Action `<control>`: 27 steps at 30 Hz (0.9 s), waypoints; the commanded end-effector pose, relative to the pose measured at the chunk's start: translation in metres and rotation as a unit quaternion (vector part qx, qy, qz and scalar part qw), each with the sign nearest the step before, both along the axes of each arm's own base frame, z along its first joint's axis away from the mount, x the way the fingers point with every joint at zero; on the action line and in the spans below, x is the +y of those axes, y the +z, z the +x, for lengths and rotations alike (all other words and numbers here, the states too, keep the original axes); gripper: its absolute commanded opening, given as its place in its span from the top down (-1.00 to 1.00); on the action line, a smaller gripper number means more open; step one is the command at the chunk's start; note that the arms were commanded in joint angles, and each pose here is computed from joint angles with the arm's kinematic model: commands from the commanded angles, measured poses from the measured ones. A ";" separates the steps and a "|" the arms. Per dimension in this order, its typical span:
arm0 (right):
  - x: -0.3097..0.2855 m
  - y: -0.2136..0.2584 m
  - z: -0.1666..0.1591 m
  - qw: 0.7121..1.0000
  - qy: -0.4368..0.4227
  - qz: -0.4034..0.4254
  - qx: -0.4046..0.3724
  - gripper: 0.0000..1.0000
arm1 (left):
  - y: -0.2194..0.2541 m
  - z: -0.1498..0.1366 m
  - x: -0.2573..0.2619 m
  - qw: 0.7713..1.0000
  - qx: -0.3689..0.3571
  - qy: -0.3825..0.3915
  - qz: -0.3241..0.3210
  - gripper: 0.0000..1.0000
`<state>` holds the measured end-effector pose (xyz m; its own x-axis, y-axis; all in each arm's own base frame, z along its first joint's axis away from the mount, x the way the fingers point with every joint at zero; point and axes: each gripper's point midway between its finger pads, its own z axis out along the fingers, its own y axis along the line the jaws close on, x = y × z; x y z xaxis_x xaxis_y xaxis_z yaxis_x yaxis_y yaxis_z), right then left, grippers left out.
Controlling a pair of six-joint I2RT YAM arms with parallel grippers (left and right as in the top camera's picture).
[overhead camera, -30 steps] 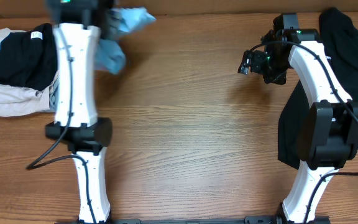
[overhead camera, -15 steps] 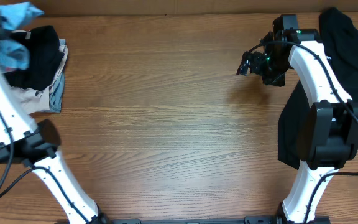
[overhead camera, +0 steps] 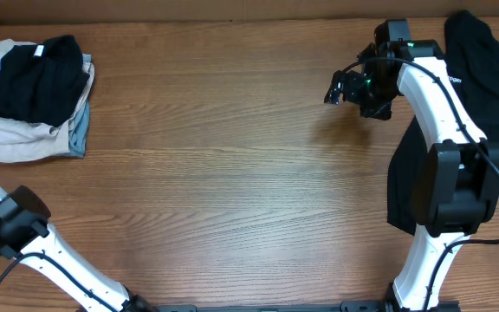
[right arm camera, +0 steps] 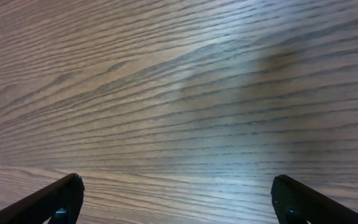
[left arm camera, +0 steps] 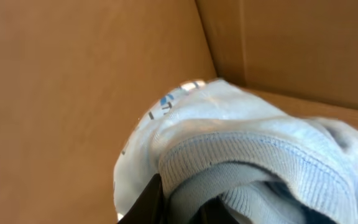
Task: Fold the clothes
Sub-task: 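Carry the bundle left and place it on the clothes stack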
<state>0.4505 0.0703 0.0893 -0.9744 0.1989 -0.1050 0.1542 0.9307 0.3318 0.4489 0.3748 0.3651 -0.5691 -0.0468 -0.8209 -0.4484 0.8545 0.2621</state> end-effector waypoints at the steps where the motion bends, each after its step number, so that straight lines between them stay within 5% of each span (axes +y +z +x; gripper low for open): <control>1: 0.006 0.028 0.005 0.999 0.004 0.006 -0.035 -1.00 | -0.039 0.021 0.004 0.999 0.017 -0.016 -0.024 0.92; 6: 0.006 0.028 0.005 0.999 0.004 0.006 -0.036 -1.00 | -0.093 0.037 -0.007 0.996 0.062 -0.030 -0.061 0.92; 18: 0.006 0.028 0.006 0.999 0.006 0.006 -0.037 -1.00 | -0.191 0.079 -0.150 0.960 0.208 -0.138 -0.125 0.91; 20: 0.006 0.028 0.007 0.999 0.006 0.006 -0.039 -1.00 | -0.207 0.074 -0.173 0.949 0.239 -0.154 -0.139 -0.18; 22: 0.006 0.028 0.007 0.999 0.006 0.006 -0.040 -1.00 | -0.213 0.072 -0.186 0.943 0.254 -0.162 -0.144 -0.79; 23: 0.006 0.028 0.007 0.999 0.006 0.006 -0.040 -1.00 | -0.213 0.073 -0.191 0.941 0.258 -0.165 -0.142 -0.99; 27: 0.006 0.029 0.007 0.999 0.009 0.005 -0.042 -1.00 | -0.181 0.072 -0.198 0.948 0.247 -0.159 -0.123 -1.00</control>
